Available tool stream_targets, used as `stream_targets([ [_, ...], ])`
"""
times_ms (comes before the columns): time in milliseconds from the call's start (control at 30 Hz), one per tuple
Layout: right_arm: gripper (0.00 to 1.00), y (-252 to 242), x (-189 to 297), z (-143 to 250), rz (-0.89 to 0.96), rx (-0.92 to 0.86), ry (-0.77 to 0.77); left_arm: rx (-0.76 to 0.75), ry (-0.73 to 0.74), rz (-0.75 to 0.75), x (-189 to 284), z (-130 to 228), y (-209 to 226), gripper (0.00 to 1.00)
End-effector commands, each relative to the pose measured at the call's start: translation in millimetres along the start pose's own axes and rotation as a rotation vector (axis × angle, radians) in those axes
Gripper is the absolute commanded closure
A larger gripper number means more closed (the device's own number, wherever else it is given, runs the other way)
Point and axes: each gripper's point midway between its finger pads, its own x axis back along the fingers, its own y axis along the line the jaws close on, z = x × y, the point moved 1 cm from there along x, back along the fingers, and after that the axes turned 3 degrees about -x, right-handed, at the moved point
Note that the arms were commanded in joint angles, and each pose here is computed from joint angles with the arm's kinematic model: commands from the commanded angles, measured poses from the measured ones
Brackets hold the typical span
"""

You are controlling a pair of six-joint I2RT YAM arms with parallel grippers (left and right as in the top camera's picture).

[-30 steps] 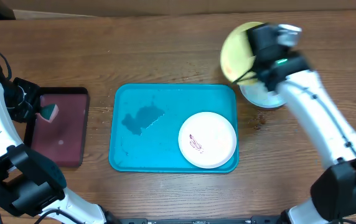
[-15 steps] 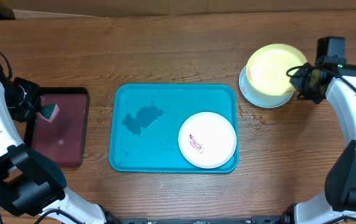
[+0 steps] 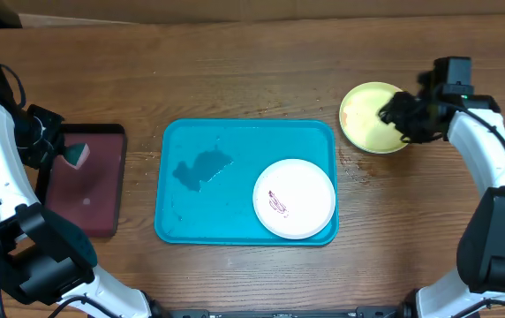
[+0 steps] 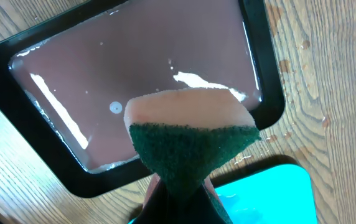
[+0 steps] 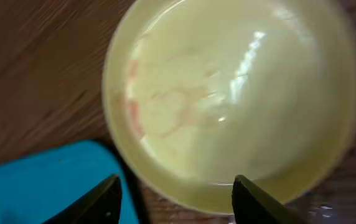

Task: Clean dirty plates on tray and stack at the side
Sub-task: 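Release the yellow plate and move the right gripper to the white plate rim, then grasp the white plate rim with the right gripper and drag it to tray center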

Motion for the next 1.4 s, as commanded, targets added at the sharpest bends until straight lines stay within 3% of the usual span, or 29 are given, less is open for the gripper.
stream_targets([
  [0,0.41,49.4,-7.5,46.1,-0.154,0.252,0.148,-0.036,0.010,-0.010,-5.1,3.0,-3.1,0.96],
  [200,0.42,64.7,-24.3,106.4,0.045,0.244,0.257,-0.046,0.005,-0.009,-5.3,4.1,-6.4,0.96],
  [367,0.46,80.7,-35.0,115.1,0.160,0.452,0.163,-0.047,0.006,-0.009,-5.3,4.4,-6.5,0.96],
  [500,0.47,79.9,-36.8,130.9,0.225,0.657,0.193,-0.072,0.011,-0.012,-5.3,5.5,-5.8,0.96],
  [1367,0.51,62.7,-50.9,154.0,0.249,0.703,0.330,-0.076,0.021,-0.014,-5.3,8.6,-6.2,0.96],
])
